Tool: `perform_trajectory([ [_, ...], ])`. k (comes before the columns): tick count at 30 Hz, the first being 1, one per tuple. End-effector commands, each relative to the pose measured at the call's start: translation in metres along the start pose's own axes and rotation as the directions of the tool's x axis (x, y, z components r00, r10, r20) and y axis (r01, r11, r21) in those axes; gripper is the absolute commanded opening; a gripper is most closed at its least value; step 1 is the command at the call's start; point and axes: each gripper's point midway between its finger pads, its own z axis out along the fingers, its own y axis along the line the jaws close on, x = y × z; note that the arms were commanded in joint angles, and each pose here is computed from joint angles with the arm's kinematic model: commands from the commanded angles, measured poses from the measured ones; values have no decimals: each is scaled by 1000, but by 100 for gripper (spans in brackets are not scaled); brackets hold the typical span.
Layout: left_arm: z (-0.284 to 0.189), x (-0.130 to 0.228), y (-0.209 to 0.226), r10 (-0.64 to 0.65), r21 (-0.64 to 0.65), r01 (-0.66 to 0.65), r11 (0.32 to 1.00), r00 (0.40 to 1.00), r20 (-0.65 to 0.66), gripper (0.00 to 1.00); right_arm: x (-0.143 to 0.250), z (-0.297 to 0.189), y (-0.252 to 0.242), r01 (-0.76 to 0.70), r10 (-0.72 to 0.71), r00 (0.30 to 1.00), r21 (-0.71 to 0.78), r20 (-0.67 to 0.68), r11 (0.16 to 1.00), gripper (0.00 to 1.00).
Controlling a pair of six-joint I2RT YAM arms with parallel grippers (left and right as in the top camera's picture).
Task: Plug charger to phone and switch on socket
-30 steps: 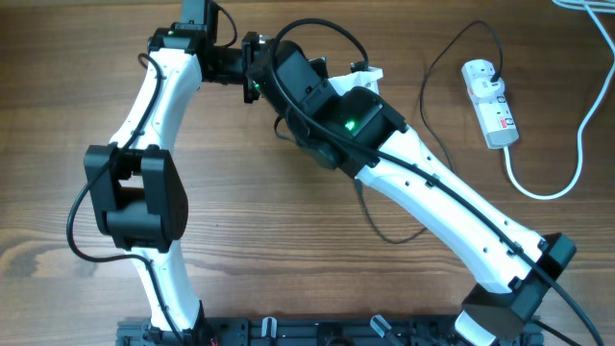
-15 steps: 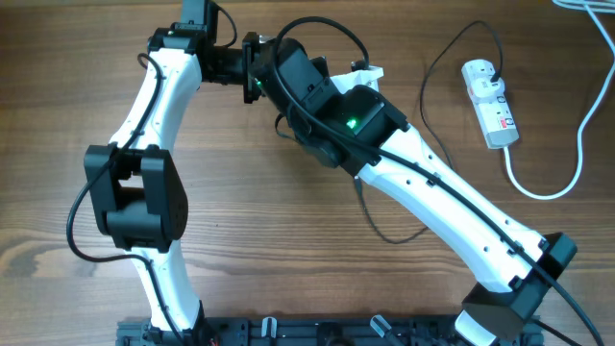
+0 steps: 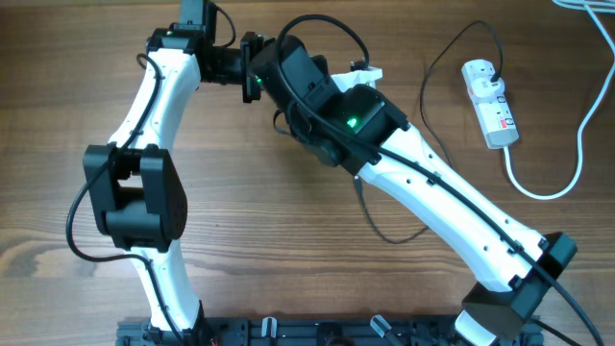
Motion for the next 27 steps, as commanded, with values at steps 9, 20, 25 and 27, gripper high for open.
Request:
perform_trajectory([
  [9, 3, 19, -10, 55, 8, -55, 998, 998, -23, 4, 11, 5, -18, 104, -102, 994, 66, -42, 992, 15],
  [20, 3, 16, -9, 57, -2, -57, 998, 998, -7, 4, -1, -7, -8, 327, -327, 945, 24, -5, 945, 45],
  [25, 2, 5, -3, 67, -43, -64, 997, 996, 54, 4, -9, -27, 4, 424, -425, 905, -17, -4, 905, 52],
  [27, 2, -2, 0, 77, -64, -71, 995, 993, 87, 4, -15, -40, 11, 482, -483, 876, -45, 1, 875, 54],
])
